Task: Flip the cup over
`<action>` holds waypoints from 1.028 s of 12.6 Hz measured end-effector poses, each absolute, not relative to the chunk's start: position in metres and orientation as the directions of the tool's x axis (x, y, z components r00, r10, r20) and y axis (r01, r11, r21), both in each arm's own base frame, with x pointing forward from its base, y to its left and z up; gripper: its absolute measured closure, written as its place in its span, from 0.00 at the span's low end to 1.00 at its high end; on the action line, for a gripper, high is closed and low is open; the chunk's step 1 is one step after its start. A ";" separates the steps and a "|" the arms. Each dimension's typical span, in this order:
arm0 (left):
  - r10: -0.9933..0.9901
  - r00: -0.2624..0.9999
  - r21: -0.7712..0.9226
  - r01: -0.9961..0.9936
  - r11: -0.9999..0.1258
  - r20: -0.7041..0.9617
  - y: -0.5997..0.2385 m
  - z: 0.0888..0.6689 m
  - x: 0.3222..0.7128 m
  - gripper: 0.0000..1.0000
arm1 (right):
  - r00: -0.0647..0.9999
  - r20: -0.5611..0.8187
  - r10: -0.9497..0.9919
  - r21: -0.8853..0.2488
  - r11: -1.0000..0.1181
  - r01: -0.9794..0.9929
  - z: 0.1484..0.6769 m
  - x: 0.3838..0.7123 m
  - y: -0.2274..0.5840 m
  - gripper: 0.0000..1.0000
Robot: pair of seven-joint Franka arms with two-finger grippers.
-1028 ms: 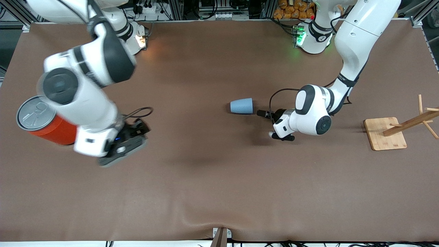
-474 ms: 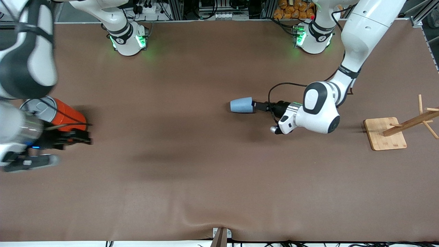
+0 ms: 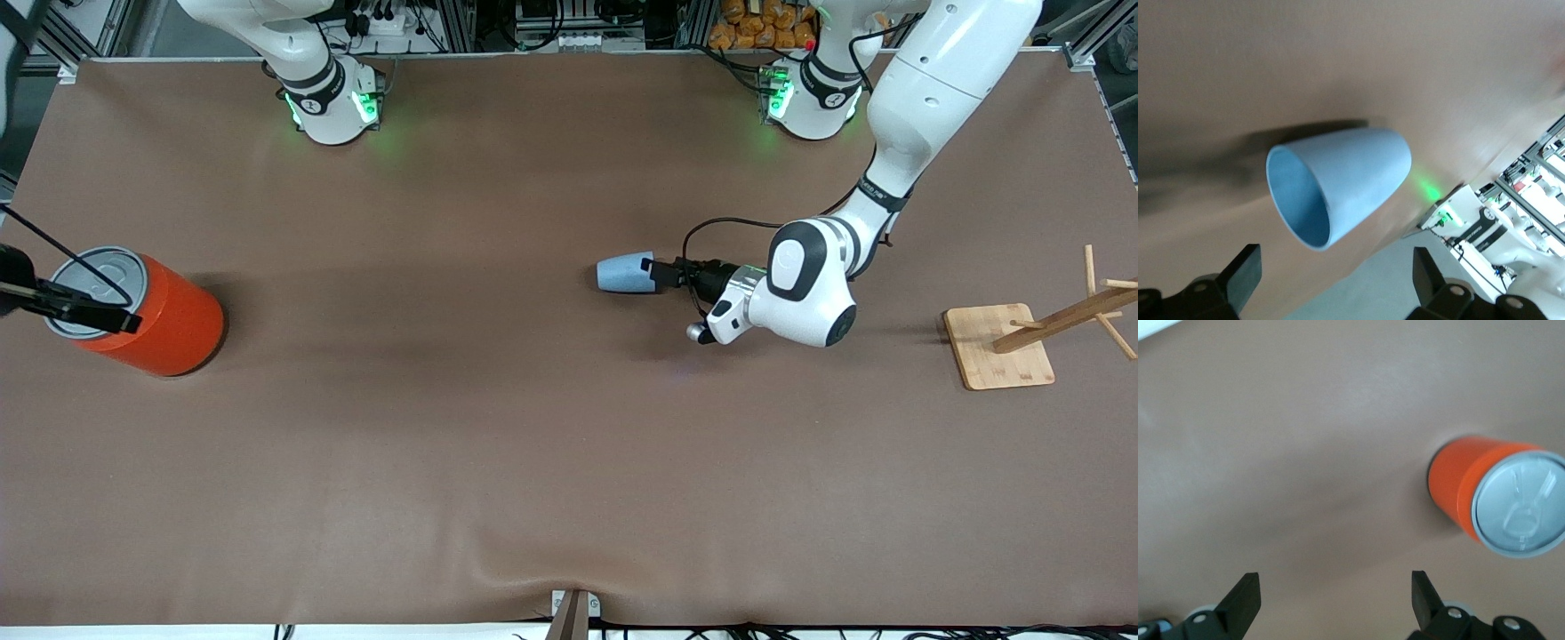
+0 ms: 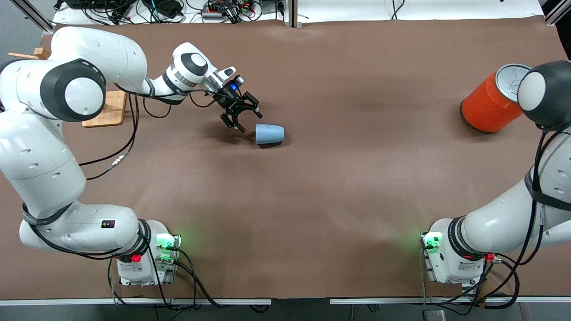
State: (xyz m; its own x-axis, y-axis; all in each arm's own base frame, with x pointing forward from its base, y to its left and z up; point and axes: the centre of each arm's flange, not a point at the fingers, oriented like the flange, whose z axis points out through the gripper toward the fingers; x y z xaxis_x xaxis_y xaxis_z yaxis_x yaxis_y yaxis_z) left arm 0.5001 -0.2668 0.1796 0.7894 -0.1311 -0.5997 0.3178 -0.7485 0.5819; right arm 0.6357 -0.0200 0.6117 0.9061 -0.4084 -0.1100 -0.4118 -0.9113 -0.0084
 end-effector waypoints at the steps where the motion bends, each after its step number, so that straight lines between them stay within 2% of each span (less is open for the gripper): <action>1: -0.124 0.797 0.590 0.321 -0.741 -0.590 -0.269 0.180 0.505 0.00 | 0.888 -0.109 -0.447 -0.010 -0.893 -0.450 0.613 0.631 -0.021 0.00; 3: -0.120 0.817 0.615 0.319 -0.721 -0.564 -0.283 0.178 0.512 0.00 | 0.868 -0.088 -0.488 -0.019 -0.871 -0.491 0.609 0.625 -0.028 0.00; 6: -0.133 0.829 0.633 0.301 -0.713 -0.544 -0.313 0.159 0.502 0.00 | 0.844 -0.051 -0.533 -0.039 -0.844 -0.535 0.607 0.613 -0.041 0.00; 7: -0.137 0.828 0.632 0.297 -0.715 -0.544 -0.318 0.157 0.499 0.09 | 0.847 -0.040 -0.530 -0.046 -0.846 -0.531 0.608 0.608 -0.038 0.00; 9: -0.140 0.836 0.639 0.286 -0.714 -0.531 -0.322 0.159 0.502 0.35 | 0.858 -0.018 -0.513 -0.026 -0.858 -0.513 0.609 0.591 -0.030 0.00; 13: -0.152 0.852 0.650 0.255 -0.716 -0.501 -0.322 0.162 0.507 0.81 | 0.867 0.009 -0.499 -0.023 -0.867 -0.498 0.621 0.563 -0.025 0.00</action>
State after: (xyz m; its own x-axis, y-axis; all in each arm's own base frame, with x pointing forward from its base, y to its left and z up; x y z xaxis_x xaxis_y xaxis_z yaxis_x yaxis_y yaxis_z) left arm 0.5067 -0.3224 0.1624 0.8518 -0.1518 -0.5014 0.2550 -0.7160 0.6499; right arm 0.5626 -0.0248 0.6212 0.8668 -0.4986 0.0094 -0.4983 -0.8667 -0.0232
